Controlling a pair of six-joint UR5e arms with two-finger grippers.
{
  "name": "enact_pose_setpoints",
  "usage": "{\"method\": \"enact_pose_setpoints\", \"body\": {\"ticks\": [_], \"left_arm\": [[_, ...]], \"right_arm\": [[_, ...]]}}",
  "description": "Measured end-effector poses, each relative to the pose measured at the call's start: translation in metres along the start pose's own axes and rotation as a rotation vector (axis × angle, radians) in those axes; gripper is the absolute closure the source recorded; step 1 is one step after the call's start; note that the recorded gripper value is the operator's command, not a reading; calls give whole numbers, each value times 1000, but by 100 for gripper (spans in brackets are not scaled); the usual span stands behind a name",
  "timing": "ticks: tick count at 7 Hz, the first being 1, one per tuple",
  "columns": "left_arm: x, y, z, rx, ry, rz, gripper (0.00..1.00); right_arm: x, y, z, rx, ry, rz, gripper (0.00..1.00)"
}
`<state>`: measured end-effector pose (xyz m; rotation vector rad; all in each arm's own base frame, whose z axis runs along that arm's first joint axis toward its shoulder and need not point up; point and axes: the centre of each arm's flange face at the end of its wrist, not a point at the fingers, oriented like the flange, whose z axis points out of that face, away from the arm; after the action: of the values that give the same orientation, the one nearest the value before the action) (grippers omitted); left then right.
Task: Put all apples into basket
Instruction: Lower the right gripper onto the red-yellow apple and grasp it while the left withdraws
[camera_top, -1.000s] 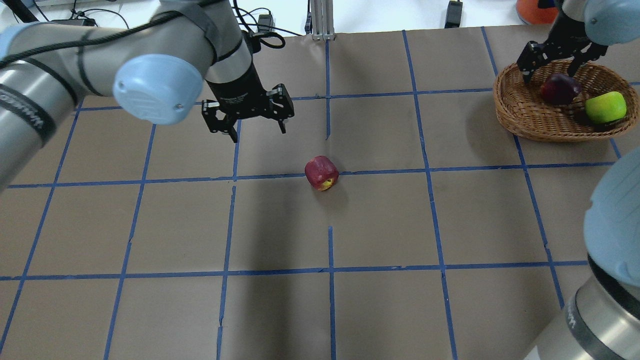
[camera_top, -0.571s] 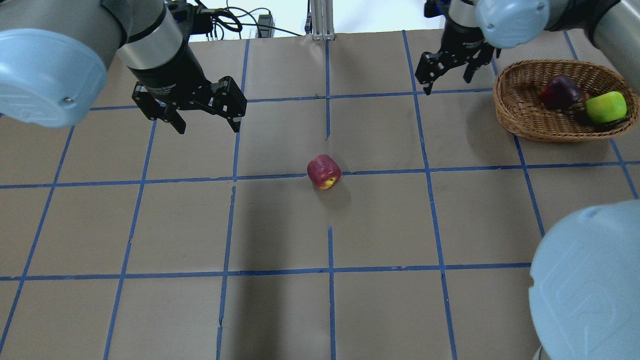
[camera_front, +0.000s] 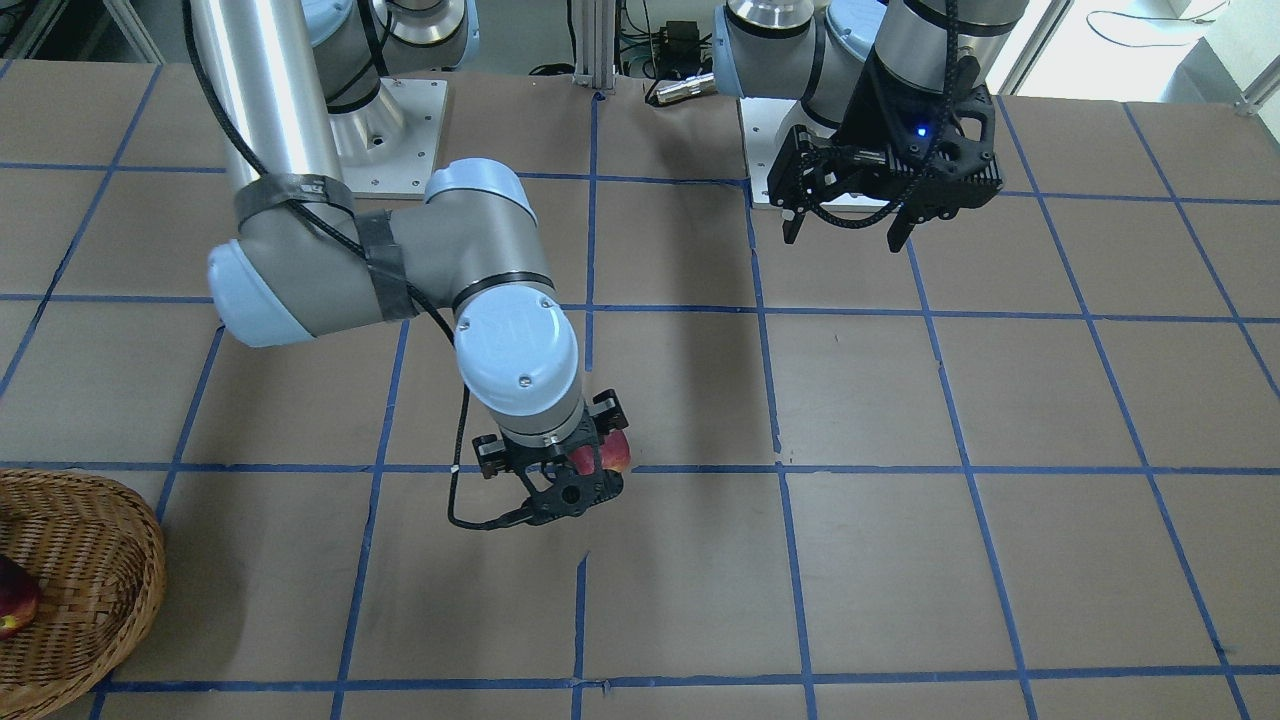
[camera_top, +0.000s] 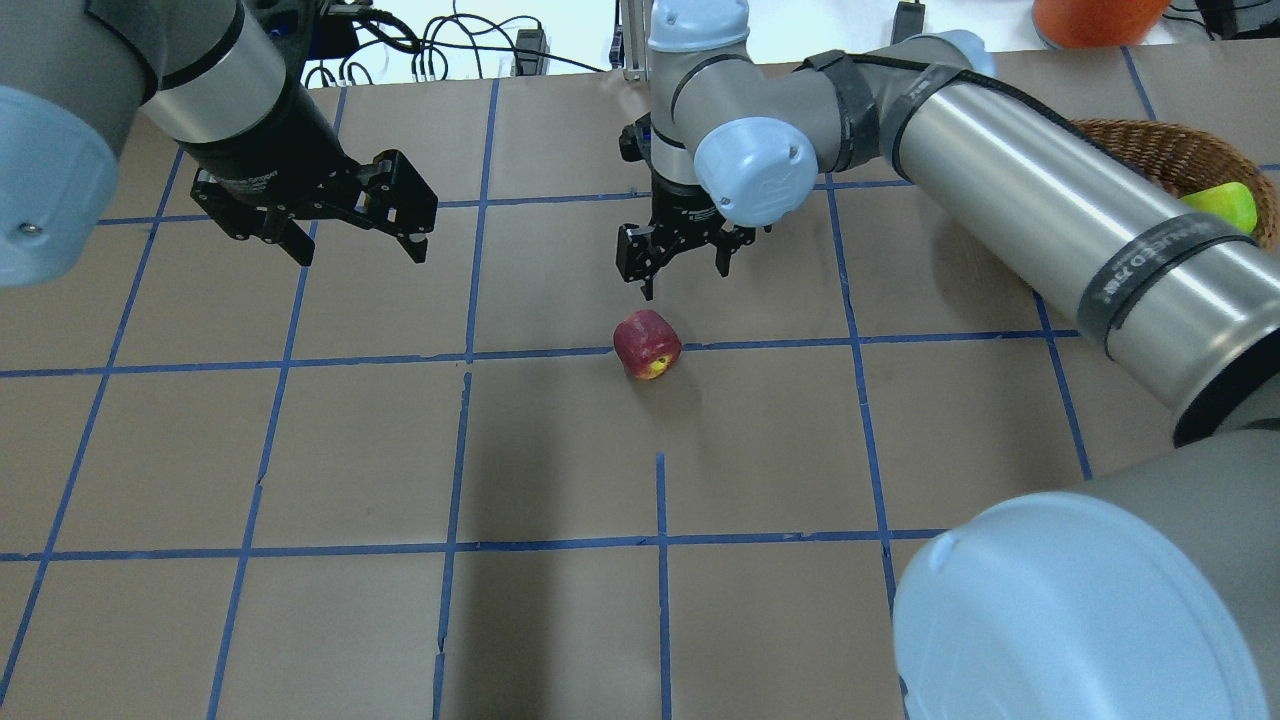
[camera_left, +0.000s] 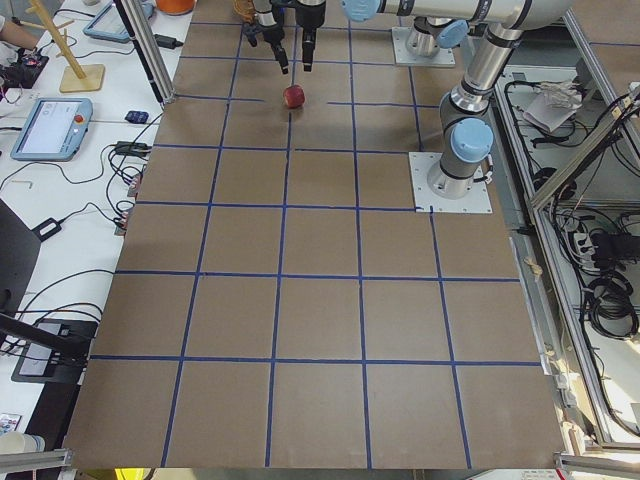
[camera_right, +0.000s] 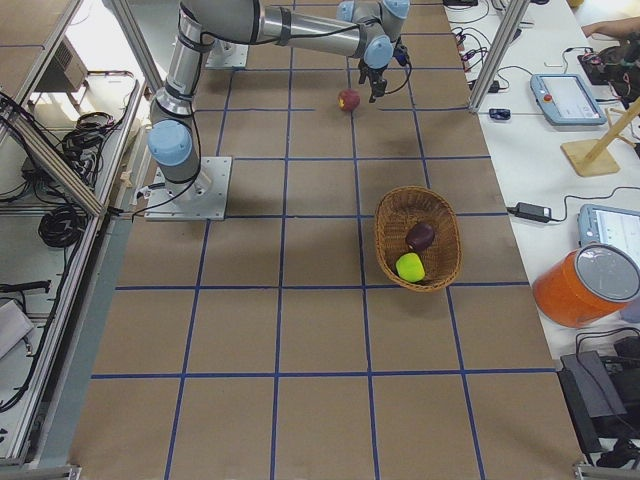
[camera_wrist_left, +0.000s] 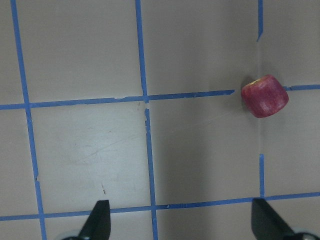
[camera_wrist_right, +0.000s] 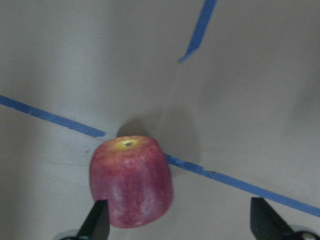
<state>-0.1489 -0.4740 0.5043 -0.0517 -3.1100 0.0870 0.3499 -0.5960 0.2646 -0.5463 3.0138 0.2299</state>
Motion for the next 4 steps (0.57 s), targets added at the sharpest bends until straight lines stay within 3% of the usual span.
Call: {"method": "enact_pose_setpoints", "body": {"ticks": [3,4], "left_arm": [[-9,-18,-8,34,-71,-28,0],[-9,-25,-9,38,-73,-42,0]], "right_arm": [[-30,13,55,-67,-16,-6,0],[-28,17,73,-67,-10,-5,42]]}}
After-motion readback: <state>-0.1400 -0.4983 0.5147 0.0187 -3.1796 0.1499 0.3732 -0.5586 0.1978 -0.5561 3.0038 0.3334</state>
